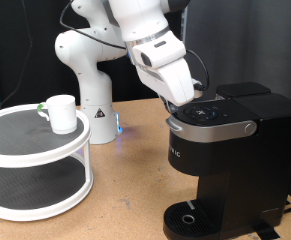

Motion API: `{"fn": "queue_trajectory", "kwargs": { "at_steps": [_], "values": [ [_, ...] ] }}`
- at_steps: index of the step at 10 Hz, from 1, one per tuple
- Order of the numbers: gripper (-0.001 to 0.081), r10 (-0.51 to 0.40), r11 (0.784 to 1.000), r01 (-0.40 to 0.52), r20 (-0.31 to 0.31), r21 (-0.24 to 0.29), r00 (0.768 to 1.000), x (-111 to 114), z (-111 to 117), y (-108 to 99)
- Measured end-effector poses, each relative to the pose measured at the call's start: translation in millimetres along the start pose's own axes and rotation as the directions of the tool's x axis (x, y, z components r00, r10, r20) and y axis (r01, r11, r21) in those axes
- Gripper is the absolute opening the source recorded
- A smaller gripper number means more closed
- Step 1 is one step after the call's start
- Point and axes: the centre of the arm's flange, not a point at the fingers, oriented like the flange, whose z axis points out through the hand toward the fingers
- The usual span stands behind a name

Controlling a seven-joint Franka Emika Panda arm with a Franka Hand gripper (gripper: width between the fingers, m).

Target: Make a cup of coffee with the keurig machine

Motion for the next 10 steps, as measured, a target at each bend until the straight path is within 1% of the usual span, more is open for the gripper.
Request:
{"fn": "queue_trajectory", "kwargs": {
  "at_steps": [2, 4, 5, 7, 8, 9, 10],
  "values": [
    [0.0001, 0.003, 1.0, -0.002, -0.01, 0.007, 1.0, 0.6, -0.7, -0.9],
    [0.0001, 0.011, 0.999, -0.008, -0.078, 0.034, 0.997, 9.0, -8.8, -6.7],
    [0.0001, 0.018, 0.999, -0.013, -0.119, 0.04, 0.993, 14.9, -18.9, -11.0],
    [0.0001, 0.016, 0.999, -0.008, -0.181, 0.05, 0.983, 24.8, -46.9, -19.2],
    [0.0001, 0.012, 0.999, -0.001, -0.198, 0.053, 0.98, 28.6, -61.6, -22.4],
    [0.0001, 0.01, 0.998, 0.003, -0.201, 0.062, 0.98, 29.7, -68.6, -24.3],
    [0.0001, 0.011, 0.998, 0.002, -0.198, 0.063, 0.98, 29.1, -66.8, -24.1]
  ]
}}
